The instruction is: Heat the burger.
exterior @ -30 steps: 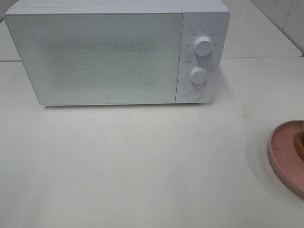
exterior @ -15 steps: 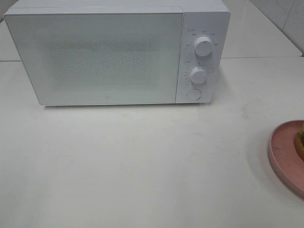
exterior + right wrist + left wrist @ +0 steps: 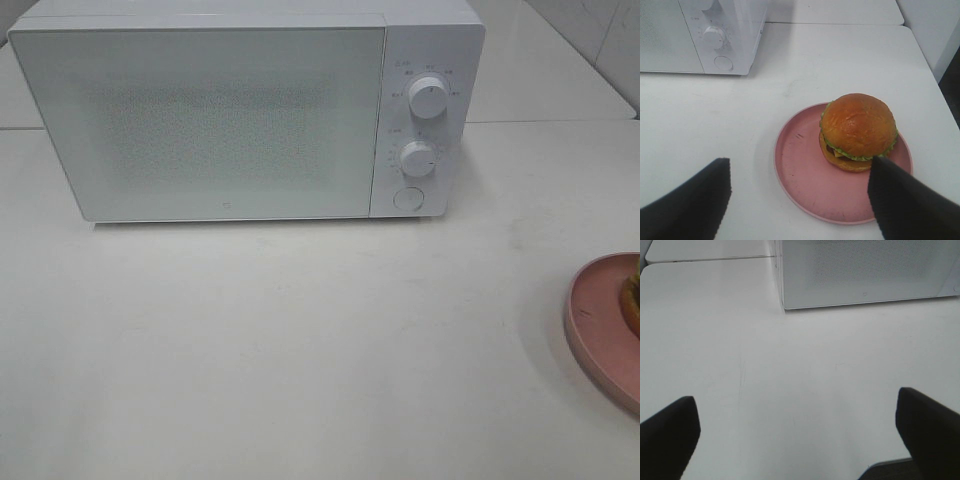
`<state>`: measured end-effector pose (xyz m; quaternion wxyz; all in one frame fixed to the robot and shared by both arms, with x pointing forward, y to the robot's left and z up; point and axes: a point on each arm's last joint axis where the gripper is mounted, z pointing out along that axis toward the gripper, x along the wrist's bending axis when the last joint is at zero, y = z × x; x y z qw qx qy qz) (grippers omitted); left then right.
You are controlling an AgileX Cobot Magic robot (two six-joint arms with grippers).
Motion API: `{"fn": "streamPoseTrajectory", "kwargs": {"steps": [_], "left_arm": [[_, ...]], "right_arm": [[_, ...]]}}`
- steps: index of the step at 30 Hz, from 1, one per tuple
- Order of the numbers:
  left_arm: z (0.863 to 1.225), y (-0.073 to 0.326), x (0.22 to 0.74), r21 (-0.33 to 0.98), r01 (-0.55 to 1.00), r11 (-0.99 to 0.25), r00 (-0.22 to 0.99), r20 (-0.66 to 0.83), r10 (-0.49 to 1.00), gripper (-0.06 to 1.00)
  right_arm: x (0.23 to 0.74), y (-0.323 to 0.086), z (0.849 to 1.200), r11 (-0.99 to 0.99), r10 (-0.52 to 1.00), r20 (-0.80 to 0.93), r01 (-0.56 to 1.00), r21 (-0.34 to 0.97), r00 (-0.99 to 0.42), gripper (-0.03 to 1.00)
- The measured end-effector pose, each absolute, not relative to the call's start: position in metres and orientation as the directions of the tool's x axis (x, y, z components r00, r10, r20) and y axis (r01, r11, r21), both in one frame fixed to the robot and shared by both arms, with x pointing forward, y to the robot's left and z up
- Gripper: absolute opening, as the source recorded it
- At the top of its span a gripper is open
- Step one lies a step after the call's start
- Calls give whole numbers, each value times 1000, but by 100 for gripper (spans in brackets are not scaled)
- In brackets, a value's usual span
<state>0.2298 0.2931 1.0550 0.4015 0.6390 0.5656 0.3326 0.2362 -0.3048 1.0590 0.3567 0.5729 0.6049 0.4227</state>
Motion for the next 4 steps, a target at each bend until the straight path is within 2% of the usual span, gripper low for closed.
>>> {"fn": "streamPoseTrajectory", "kwargs": {"steps": [4], "left_arm": [[1055,293,230,889,456,-38,139,-29,990,99]], "right_arm": [[236,-305,1059,-14,995,53,392,920,-89,74]]}}
